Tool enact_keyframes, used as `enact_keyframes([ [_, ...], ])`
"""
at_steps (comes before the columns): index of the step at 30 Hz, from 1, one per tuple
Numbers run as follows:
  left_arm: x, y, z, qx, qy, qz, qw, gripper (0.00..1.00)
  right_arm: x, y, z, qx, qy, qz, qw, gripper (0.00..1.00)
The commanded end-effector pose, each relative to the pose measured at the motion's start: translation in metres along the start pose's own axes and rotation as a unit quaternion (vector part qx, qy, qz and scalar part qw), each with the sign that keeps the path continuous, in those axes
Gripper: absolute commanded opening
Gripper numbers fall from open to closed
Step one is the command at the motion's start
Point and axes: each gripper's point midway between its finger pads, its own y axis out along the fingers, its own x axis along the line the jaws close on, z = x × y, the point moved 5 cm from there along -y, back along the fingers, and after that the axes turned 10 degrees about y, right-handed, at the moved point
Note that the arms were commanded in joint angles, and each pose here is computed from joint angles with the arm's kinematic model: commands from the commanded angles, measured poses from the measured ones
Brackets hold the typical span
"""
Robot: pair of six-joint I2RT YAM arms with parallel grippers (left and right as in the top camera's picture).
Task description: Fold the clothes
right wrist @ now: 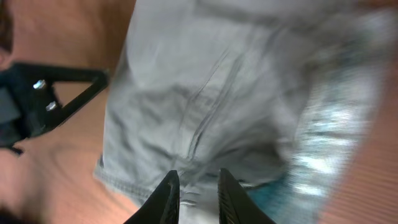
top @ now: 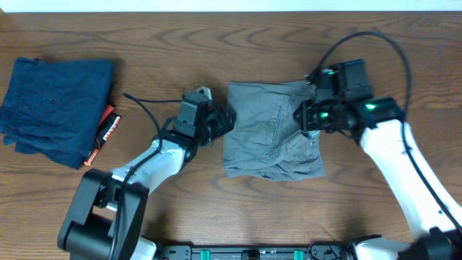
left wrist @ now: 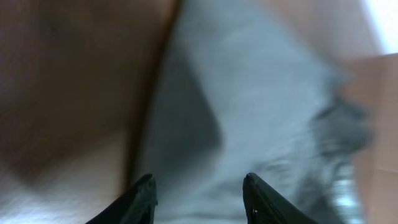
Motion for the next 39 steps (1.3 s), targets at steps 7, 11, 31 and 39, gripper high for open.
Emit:
enact_keyframes([
  [7, 0.001, 0.012, 0.065, 0.165, -0.008, 0.011, 0.986, 0.47, -0.037, 0.078, 0.074, 0.197, 0.028, 0.069, 0.978, 0.17],
  [11, 0.001, 0.005, 0.093, 0.231, -0.023, 0.000, 0.973, 0.42, -0.073, 0.089, 0.101, 0.233, 0.070, 0.148, 0.959, 0.16],
  [31, -0.033, -0.011, -0.040, -0.183, 0.190, -0.061, 0.963, 0.65, -0.116, 0.070, -0.030, -0.023, 0.111, 0.166, 0.980, 0.32],
  [39, -0.031, 0.027, -0.015, -0.109, 0.200, 0.010, 0.974, 0.65, -0.094, 0.079, -0.022, -0.010, 0.091, 0.159, 0.983, 0.34],
])
